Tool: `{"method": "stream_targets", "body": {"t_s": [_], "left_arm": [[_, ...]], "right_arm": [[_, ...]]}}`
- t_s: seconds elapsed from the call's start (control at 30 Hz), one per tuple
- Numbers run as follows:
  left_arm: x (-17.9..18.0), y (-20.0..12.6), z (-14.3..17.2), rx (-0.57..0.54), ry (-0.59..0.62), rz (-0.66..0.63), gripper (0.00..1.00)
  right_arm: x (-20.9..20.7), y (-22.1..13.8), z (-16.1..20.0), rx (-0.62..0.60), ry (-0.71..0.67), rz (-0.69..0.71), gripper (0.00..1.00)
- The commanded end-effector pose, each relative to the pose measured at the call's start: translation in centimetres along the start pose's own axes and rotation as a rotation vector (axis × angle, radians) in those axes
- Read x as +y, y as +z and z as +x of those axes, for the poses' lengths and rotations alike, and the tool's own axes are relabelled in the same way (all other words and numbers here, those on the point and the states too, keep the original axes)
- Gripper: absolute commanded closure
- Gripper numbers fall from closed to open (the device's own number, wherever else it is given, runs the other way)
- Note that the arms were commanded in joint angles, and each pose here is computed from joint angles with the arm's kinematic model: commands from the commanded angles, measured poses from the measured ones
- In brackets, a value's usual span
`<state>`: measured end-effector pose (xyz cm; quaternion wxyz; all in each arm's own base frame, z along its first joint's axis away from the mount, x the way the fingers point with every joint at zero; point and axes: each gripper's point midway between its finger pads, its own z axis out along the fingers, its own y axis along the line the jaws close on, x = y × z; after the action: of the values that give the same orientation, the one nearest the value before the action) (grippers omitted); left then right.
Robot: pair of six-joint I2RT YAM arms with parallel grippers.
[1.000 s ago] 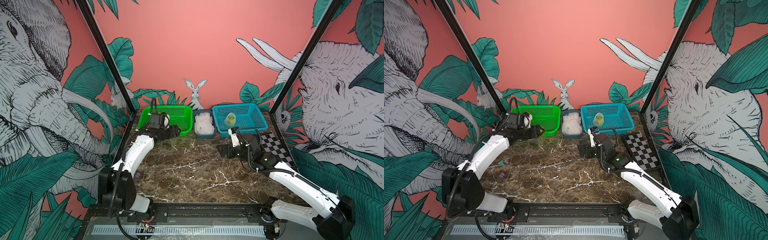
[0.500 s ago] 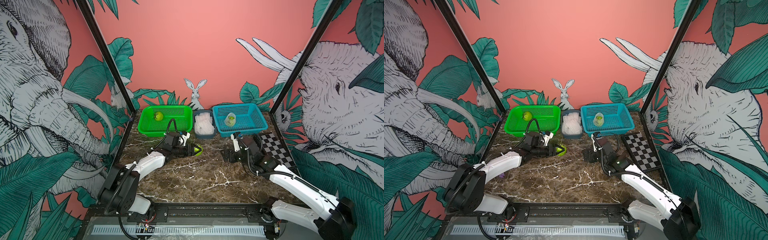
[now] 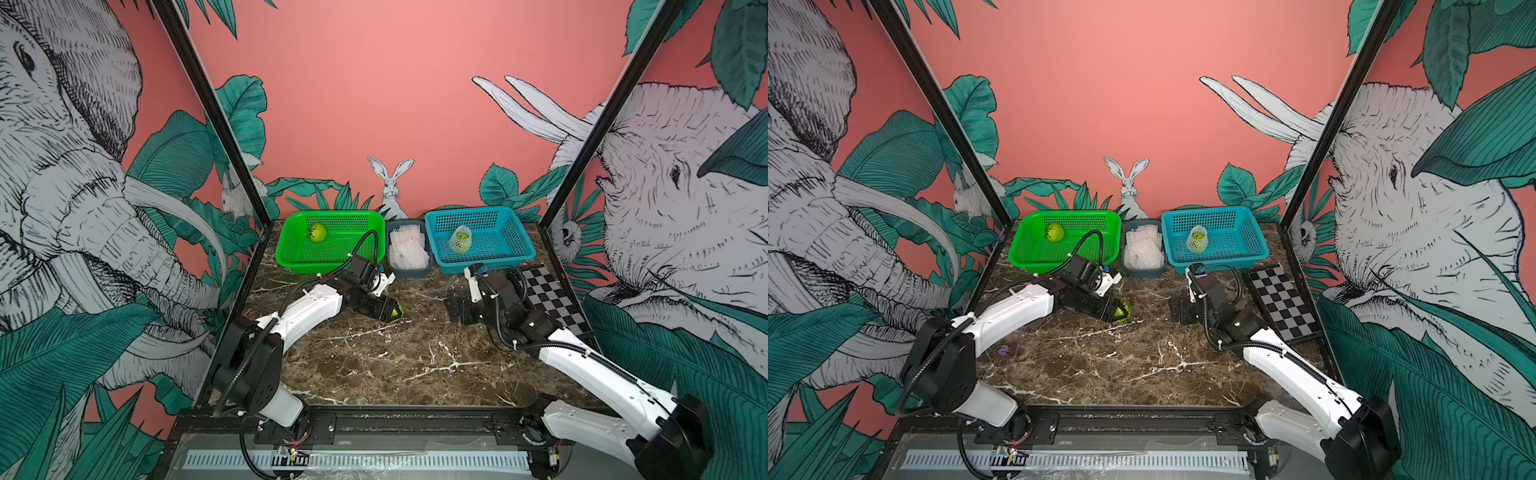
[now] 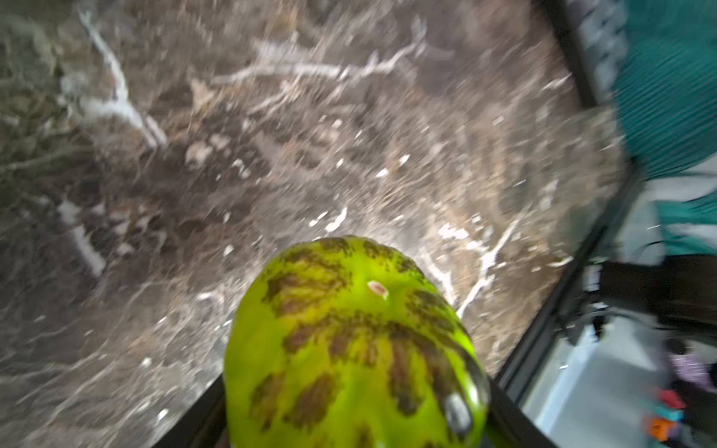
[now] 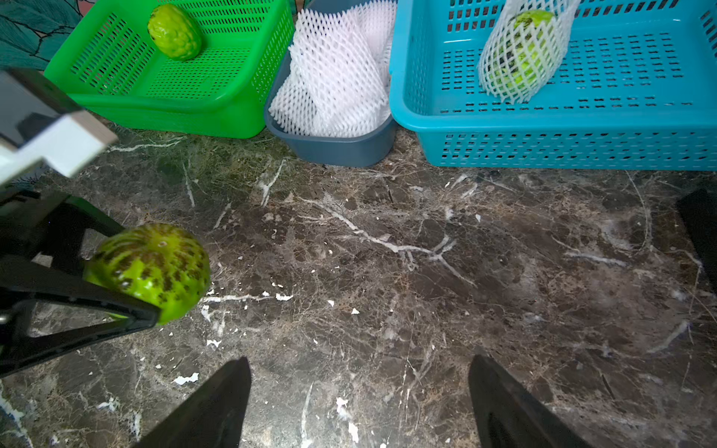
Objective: Sleeve custard apples in foam nets
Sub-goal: Place the custard apple at the center of the board.
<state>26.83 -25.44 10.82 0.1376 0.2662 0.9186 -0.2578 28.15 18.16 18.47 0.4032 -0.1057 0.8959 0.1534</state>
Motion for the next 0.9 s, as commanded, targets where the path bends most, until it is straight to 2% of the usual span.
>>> {"method": "stream_targets", "body": {"t_s": [0.0, 0.17, 0.4, 0.87], "left_arm": [[2.0, -1.5, 2.1, 0.174, 0.116, -0.191, 0.37], [3.2, -2.9, 2.0, 0.270, 0.200, -0.343, 0.37], [3.1, -1.3, 3.5, 0.433, 0.296, -0.428, 0.36], [1.6, 1.8, 2.5, 0.509, 0.425, -0.505, 0.32]], "right_arm": [[-0.5, 0.0, -0.2, -0.019, -0.001, 0.016, 0.10], [-0.8, 0.0, -0.2, -0.021, 0.007, 0.019, 0.10], [-1.1, 0.1, -0.1, -0.017, 0.013, 0.025, 0.10], [-1.8, 0.0, 0.2, -0.018, 0.031, 0.040, 0.10]]}}
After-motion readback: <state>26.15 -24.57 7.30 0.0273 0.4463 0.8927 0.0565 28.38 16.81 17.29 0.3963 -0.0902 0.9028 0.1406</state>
